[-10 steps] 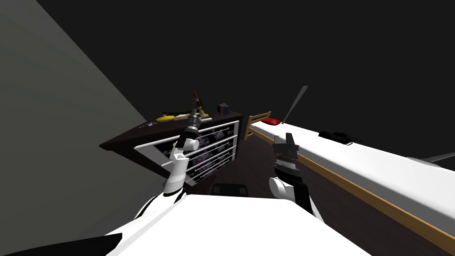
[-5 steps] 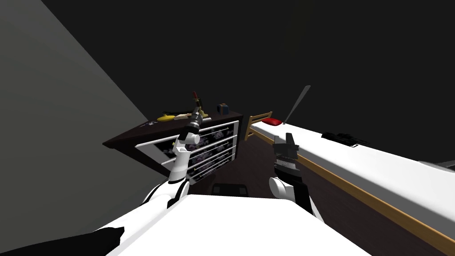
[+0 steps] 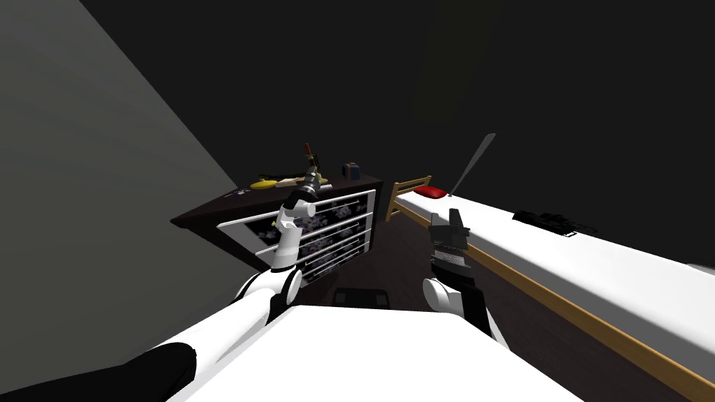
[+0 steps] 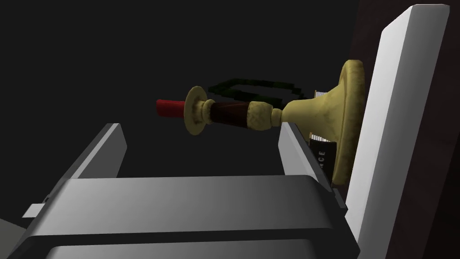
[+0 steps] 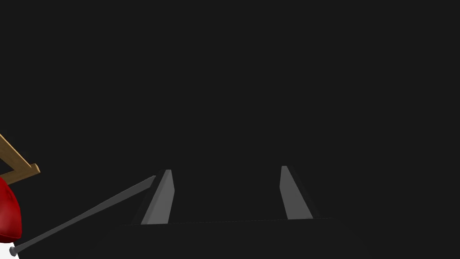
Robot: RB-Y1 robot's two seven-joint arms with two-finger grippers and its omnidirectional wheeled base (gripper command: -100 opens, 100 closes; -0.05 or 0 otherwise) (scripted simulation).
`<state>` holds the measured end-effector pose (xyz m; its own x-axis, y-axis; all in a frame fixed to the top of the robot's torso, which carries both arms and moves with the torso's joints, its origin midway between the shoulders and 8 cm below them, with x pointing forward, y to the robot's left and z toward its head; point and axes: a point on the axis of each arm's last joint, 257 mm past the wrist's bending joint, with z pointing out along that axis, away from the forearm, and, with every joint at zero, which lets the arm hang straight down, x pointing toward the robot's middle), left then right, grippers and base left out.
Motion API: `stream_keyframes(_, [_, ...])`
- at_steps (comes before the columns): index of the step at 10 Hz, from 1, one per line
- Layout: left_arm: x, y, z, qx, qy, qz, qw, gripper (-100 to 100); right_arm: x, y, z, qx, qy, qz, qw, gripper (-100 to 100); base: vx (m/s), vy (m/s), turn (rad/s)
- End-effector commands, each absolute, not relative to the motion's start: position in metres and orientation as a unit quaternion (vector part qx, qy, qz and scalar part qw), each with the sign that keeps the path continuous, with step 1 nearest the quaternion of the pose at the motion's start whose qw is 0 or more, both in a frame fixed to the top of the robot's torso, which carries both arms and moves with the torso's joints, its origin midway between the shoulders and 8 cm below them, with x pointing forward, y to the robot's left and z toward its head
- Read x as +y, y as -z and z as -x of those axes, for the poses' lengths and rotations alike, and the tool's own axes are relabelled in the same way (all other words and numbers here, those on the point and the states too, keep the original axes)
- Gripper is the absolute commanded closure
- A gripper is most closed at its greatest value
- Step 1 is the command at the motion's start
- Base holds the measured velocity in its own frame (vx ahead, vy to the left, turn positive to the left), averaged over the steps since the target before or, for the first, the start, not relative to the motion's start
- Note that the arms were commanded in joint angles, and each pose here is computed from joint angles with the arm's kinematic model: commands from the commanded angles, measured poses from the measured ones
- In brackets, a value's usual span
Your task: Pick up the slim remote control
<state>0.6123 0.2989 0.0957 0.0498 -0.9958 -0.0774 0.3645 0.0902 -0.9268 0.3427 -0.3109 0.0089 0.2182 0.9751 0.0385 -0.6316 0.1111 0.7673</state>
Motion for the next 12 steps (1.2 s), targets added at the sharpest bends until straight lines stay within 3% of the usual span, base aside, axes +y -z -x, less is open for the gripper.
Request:
stream_keyframes(1, [0.296,-0.102,-0.624,0.417,0.553,0.391,0.606,-100,-0.311,-0.009,-0.343,0.251,-0.572,-0.342,0.702,0,0.008,-0.026,0.01])
stream_keyframes(12, [0.284,-0.1,-0.699,0.492,0.508,0.474,0.524,-100,-0.311,-0.009,-0.343,0.251,-0.572,-0.342,0.702,0,0.019,-0.033,0.061])
